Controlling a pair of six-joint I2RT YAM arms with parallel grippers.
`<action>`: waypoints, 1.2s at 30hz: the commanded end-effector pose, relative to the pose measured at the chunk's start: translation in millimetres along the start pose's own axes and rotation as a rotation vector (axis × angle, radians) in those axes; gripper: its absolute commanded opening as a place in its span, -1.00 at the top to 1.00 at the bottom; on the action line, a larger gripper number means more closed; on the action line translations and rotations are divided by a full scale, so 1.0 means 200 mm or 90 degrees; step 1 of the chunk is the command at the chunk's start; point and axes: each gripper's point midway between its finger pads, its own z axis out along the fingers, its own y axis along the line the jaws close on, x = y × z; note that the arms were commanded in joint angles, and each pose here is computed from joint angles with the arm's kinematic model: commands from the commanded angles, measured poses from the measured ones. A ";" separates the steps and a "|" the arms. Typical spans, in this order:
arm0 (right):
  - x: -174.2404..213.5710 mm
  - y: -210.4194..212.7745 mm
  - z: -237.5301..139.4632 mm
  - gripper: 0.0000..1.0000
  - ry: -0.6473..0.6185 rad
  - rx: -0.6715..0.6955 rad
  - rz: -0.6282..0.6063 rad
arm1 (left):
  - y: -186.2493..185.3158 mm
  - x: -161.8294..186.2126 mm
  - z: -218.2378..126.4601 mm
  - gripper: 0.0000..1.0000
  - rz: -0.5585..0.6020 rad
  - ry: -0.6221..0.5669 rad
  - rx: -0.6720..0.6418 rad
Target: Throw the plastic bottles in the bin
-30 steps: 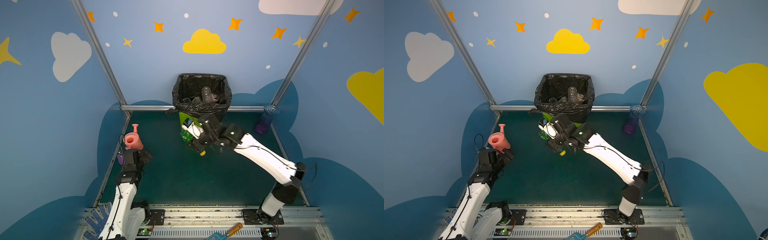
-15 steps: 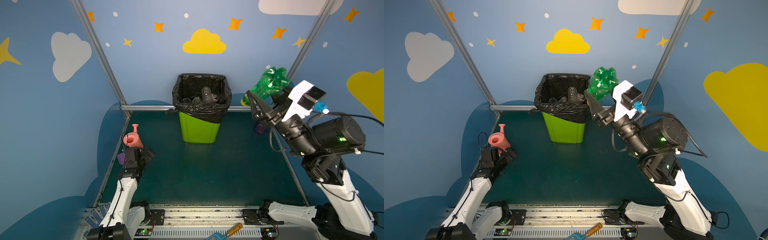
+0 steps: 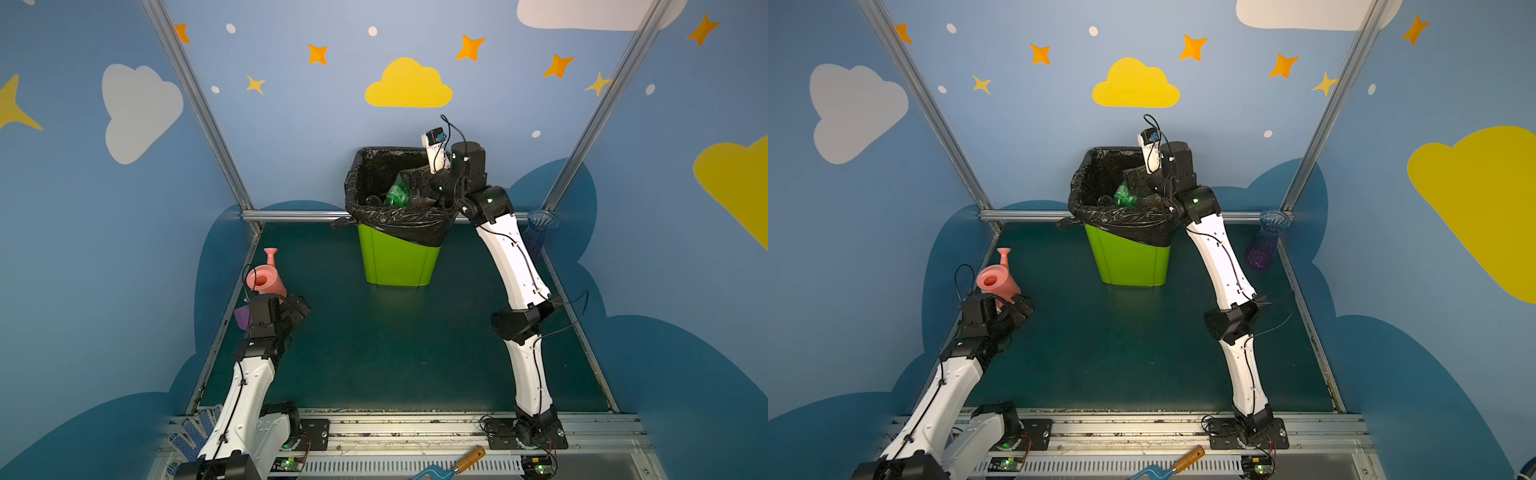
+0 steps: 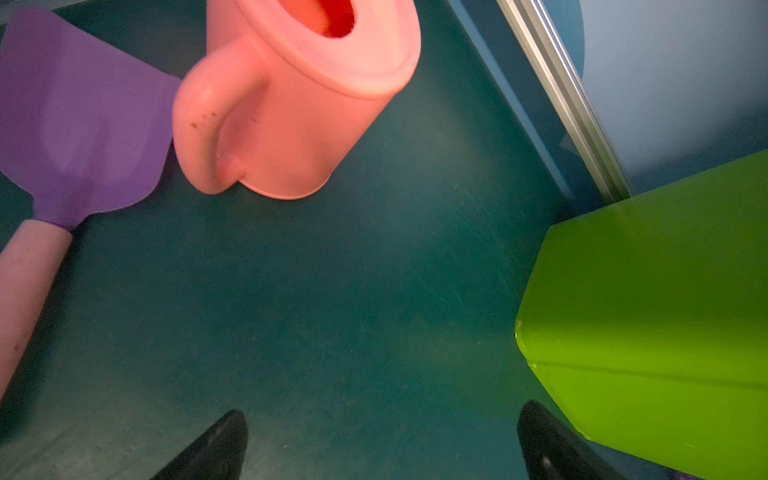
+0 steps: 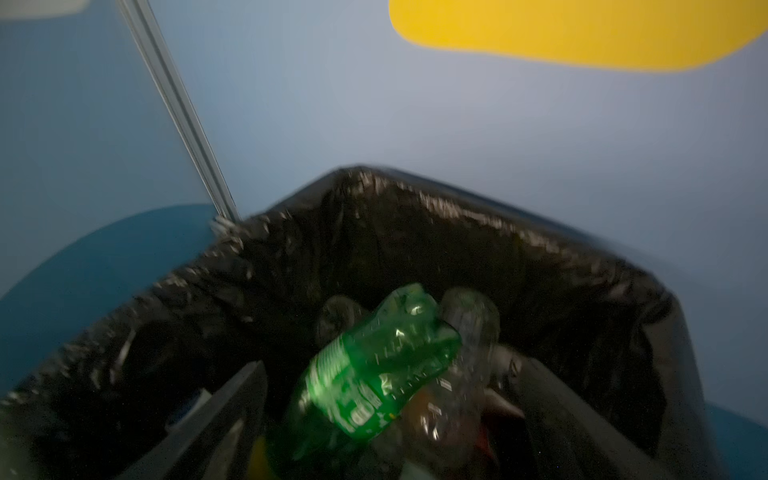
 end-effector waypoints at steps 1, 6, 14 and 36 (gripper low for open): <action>-0.60 0.06 -0.73 -0.95 -0.234 0.008 0.002 | -0.03 -0.03 -0.02 -1.00 0.014 -0.009 0.006; -0.53 0.04 -1.02 -0.96 -0.299 0.012 0.020 | -0.03 -0.05 -0.04 -1.00 0.027 -0.029 0.006; 0.06 -0.19 -1.24 -0.96 -0.256 0.147 -0.004 | -0.04 -0.14 -0.10 -1.00 0.043 -0.080 -0.006; 1.89 -0.87 -0.93 -0.94 0.057 0.372 0.093 | -0.21 -0.21 0.05 -1.00 0.178 -0.146 -0.034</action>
